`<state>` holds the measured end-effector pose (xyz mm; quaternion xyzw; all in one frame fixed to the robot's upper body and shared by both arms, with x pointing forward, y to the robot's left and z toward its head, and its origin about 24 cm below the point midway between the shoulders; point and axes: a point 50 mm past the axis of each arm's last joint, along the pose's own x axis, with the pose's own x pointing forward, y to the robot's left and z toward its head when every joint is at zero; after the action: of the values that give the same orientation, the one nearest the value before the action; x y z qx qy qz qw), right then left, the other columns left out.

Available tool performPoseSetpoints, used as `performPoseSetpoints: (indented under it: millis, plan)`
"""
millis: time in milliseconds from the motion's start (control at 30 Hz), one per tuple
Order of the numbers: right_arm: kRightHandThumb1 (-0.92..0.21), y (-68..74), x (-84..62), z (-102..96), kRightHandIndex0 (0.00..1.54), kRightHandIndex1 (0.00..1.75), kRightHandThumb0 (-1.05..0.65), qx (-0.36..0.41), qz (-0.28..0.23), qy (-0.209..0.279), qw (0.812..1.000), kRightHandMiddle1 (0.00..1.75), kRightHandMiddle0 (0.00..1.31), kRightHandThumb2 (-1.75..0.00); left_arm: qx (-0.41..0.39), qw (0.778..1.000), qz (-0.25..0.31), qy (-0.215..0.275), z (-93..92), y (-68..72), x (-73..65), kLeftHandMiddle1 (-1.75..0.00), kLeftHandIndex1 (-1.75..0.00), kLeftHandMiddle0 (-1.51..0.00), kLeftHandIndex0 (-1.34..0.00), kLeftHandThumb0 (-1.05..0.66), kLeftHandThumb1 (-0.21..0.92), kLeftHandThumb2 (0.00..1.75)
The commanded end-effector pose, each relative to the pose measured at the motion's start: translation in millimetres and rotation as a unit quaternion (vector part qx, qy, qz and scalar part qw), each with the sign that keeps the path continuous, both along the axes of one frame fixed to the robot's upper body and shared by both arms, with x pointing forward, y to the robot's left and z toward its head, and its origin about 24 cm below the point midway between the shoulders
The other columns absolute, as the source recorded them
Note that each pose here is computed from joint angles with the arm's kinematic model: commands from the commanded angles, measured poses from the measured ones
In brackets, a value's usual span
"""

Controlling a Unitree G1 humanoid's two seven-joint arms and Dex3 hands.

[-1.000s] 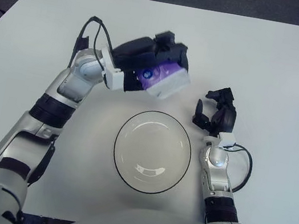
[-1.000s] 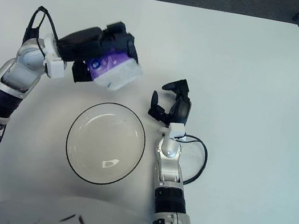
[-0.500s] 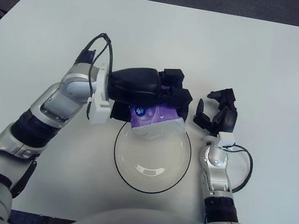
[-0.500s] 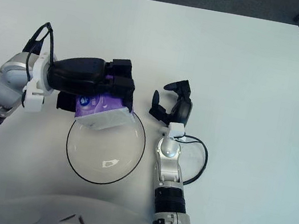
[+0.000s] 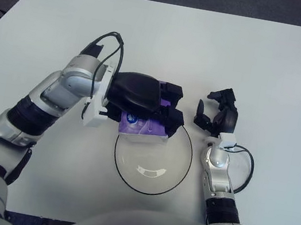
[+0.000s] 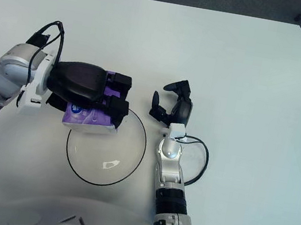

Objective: Put the tissue paper into the plate.

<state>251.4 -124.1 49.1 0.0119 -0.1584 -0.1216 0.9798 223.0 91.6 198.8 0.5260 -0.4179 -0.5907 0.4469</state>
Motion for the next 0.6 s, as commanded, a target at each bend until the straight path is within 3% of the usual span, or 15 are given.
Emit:
performPoseSetpoints:
  millis: [0, 133, 333, 467, 533, 567]
  plan:
    - [-0.39, -9.7, -23.4, -48.4, 0.68, 1.37, -0.01, -0.021, -0.009, 0.105, 0.994, 1.75, 0.43, -1.11, 0.002, 1.0, -0.019, 0.002, -2.9, -0.6, -6.3, -1.75, -1.73, -0.79, -0.77, 0.0, -0.06, 1.74]
    - [-0.39, -10.2, -23.9, -48.6, 0.68, 1.36, -0.01, -0.023, -0.004, 0.105, 0.994, 1.75, 0.43, -1.11, -0.036, 0.999, -0.002, 0.021, -6.2, -1.0, -8.2, -1.75, -1.55, -0.91, -0.84, -0.01, -0.13, 1.74]
    - [-0.39, -11.0, -23.9, -48.5, 0.69, 1.36, -0.01, -0.023, -0.001, 0.104, 0.994, 1.75, 0.43, -1.11, -0.083, 0.995, 0.042, 0.044, -6.7, -0.6, -7.4, -1.75, -1.54, -0.95, -0.8, -0.01, -0.13, 1.75]
    - [-0.4, -11.3, -23.7, -49.1, 0.7, 1.35, -0.01, -0.021, -0.002, 0.106, 0.994, 1.75, 0.42, -1.11, -0.102, 0.99, 0.056, 0.081, -4.8, 0.7, 0.3, -1.75, -1.63, -0.87, -0.71, -0.01, -0.04, 1.68]
    - [-0.4, -11.1, -23.8, -49.3, 0.7, 1.35, -0.01, -0.02, -0.003, 0.107, 0.994, 1.75, 0.43, -1.11, -0.094, 0.989, 0.056, 0.095, -4.1, 5.4, 10.3, -1.75, -1.7, -0.71, -0.63, -0.01, 0.09, 1.56]
    - [-0.39, -11.0, -23.9, -49.4, 0.7, 1.35, -0.01, -0.02, -0.004, 0.107, 0.994, 1.75, 0.43, -1.11, -0.087, 0.99, 0.055, 0.099, -4.2, 8.1, 14.2, -1.75, -1.7, -0.71, -0.51, -0.16, 0.2, 1.46]
